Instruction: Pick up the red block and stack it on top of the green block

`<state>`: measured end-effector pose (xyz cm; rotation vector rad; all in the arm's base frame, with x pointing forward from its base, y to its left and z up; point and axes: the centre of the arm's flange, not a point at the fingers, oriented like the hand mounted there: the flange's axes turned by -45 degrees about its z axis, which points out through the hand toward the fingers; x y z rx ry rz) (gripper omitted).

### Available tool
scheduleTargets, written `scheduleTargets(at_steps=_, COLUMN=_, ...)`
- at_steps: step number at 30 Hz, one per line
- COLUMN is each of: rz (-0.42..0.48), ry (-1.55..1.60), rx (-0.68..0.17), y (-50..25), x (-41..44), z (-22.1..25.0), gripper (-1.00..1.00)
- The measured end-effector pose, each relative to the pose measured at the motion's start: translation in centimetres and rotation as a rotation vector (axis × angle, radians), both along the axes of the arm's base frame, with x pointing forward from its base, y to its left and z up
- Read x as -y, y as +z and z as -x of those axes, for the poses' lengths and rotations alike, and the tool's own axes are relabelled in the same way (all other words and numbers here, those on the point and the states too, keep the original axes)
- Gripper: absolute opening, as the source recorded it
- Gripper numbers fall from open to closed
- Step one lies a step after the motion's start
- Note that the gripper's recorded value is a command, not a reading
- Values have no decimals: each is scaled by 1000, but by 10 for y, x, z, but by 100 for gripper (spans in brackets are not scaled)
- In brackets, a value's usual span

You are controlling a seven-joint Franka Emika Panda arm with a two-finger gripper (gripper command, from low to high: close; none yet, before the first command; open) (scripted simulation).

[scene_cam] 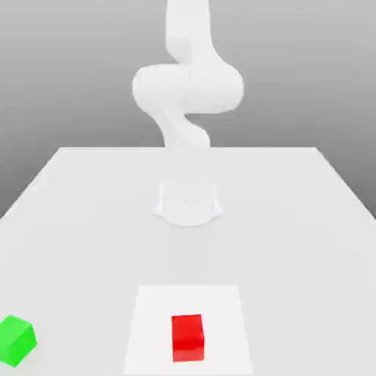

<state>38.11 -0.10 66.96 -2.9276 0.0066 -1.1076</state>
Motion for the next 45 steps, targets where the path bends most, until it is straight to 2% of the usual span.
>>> scheduleTargets(at_steps=5, rz=-1, ry=21, rx=-157, y=-93, x=0, z=-57, gripper=0)
scheduleTargets(at_steps=11, rz=3, ry=41, rx=-339, y=-211, x=-1, z=-94, gripper=0)
scheduleTargets(at_steps=17, rz=16, ry=59, rx=-521, y=-332, x=-2, z=-100, gripper=0)
scheduleTargets(at_steps=23, rz=35, ry=73, rx=-697, y=-446, x=0, z=-77, gripper=0)
scheduleTargets(at_steps=28, rz=39, ry=75, rx=-722, y=-512, x=0, z=-73, gripper=0)
scheduleTargets(at_steps=29, rz=39, ry=74, rx=-722, y=-521, x=0, z=-72, gripper=-100)
scheduleTargets(at_steps=36, rz=39, ry=75, rx=-723, y=-521, x=0, z=-72, gripper=-100)
scheduleTargets(at_steps=41, rz=38, ry=75, rx=-723, y=-469, x=0, z=-72, gripper=-100)
scheduleTargets(at_steps=45, rz=14, ry=25, rx=-733, y=-456, x=65, z=-85, gripper=-100)
